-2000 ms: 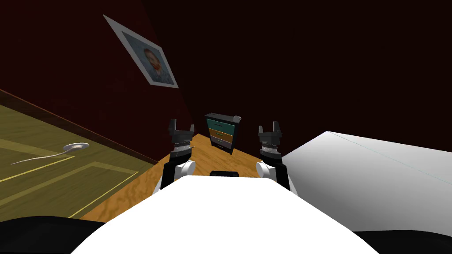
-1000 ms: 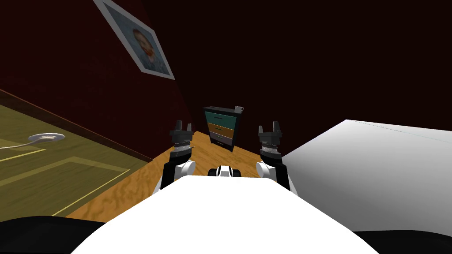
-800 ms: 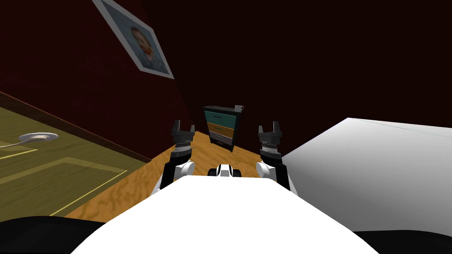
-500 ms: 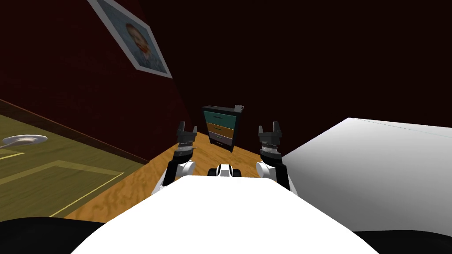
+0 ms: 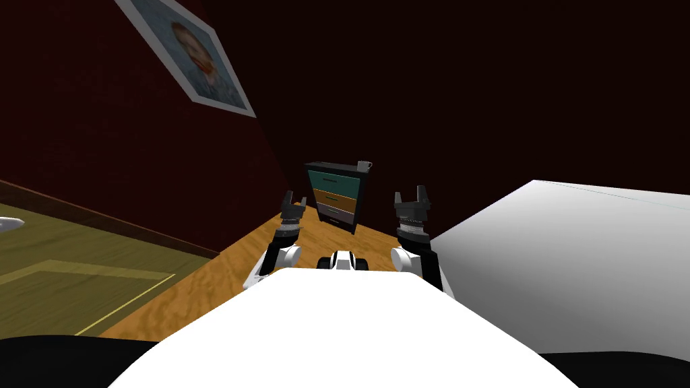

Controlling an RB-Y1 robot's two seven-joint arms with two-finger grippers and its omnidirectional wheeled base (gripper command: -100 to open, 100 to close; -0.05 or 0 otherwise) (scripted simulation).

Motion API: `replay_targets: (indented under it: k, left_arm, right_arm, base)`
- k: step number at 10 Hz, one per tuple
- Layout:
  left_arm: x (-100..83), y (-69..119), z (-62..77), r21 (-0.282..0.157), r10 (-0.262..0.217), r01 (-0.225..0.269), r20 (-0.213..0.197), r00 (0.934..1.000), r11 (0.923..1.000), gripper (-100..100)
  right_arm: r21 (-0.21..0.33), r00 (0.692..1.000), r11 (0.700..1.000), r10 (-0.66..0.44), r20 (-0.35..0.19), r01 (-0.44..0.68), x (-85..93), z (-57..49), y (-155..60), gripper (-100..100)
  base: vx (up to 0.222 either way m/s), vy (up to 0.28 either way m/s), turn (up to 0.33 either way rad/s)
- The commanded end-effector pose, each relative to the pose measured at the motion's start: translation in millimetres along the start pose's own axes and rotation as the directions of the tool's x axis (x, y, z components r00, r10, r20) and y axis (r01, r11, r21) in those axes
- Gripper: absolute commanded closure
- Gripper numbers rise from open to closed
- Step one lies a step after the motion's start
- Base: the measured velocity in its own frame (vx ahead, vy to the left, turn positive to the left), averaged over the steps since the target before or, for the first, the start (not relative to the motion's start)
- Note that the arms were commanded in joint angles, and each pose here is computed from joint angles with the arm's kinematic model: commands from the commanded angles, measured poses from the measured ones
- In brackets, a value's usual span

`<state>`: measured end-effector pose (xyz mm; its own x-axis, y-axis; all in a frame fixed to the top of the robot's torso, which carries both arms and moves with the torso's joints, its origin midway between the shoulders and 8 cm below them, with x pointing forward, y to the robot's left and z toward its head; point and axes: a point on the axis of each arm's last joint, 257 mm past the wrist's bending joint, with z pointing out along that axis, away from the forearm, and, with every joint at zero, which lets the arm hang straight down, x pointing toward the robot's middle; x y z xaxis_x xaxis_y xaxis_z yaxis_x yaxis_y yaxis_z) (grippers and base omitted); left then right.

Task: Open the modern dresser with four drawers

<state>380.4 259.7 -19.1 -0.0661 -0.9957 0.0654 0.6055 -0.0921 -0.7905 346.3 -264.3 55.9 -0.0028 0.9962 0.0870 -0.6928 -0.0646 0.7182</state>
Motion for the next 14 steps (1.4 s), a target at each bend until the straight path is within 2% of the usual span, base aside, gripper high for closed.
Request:
replay_targets:
  k: [1,5,9,10,14]
  left_arm:
    - [-0.5,22.3,-6.6,-0.033,-0.003,0.002,-0.004,1.0,0.9994,-100]
    - [-1.2,59.6,-16.4,-0.085,-0.01,0.009,-0.011,0.9999,0.9964,-100]
    - [-1.4,84.5,-24.3,-0.119,-0.015,0.014,-0.014,0.9998,0.9928,-100]
    - [-1.3,96.8,-28.5,-0.137,-0.018,0.016,-0.016,0.9997,0.9905,-100]
    - [-1.4,122.1,-38.4,-0.174,-0.022,0.019,-0.019,0.9996,0.9845,-100]
  right_arm:
    - [0.0,1.0,1.0,0.0,0.0,0.0,0.0,0.0,0,0]
    - [0.0,1.0,1.0,0.0,0.0,0.0,0.0,0.0,0,0]
    - [0.0,1.0,1.0,0.0,0.0,0.0,0.0,0.0,0,0]
    - [0.0,1.0,1.0,0.0,0.0,0.0,0.0,0.0,0,0]
    - [0.0,1.0,1.0,0.0,0.0,0.0,0.0,0.0,0,0]
  base:
    - [0.052,0.002,-0.039]
    - [0.074,0.021,-0.049]
    - [0.064,0.016,-0.039]
    - [0.053,0.023,-0.047]
    - [0.067,0.018,-0.04]
